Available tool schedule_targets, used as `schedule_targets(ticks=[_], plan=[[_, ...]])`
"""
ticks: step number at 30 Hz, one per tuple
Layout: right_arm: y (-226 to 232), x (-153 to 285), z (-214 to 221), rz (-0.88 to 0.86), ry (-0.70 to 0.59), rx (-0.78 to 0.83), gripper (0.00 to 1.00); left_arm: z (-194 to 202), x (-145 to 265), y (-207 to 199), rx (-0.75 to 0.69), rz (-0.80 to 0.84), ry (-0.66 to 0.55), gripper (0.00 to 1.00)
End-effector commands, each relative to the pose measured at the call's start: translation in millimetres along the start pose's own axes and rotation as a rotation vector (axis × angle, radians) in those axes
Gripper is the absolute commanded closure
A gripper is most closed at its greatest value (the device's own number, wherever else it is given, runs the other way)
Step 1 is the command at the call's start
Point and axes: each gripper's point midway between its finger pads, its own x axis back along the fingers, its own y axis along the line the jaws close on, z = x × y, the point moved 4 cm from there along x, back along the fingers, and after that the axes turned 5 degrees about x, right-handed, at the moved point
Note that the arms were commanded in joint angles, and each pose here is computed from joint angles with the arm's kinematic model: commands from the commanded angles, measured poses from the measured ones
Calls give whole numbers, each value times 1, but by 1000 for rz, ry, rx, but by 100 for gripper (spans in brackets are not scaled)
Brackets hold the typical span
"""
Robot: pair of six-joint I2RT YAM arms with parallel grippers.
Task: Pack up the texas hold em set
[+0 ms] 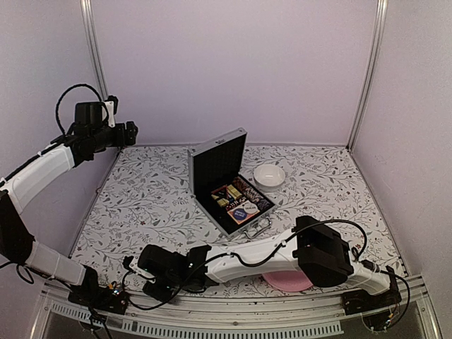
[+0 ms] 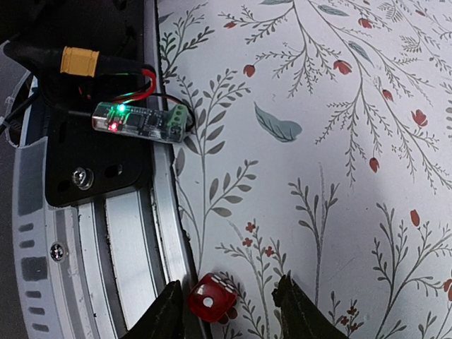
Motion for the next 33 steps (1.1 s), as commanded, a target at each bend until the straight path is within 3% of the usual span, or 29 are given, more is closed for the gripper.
schedule_targets(ticks=[1,13,18,24,33], plan=[[6,-16,15,15,32,45,57,4,-4,-4,-11,8,-3,4],[1,-13,13,53,24,62,84,5,-5,-6,-23,0,1,4],[1,4,-5,58,-50,61,92,7,-5,-4,-34,-25,-4,4],[1,55,-34,53,-196,47,96,12,-13,-4,-61,-50,28,4],[-54,98,-43,77,-217,-50,96,15,-12,-4,-86,-66,8,4]])
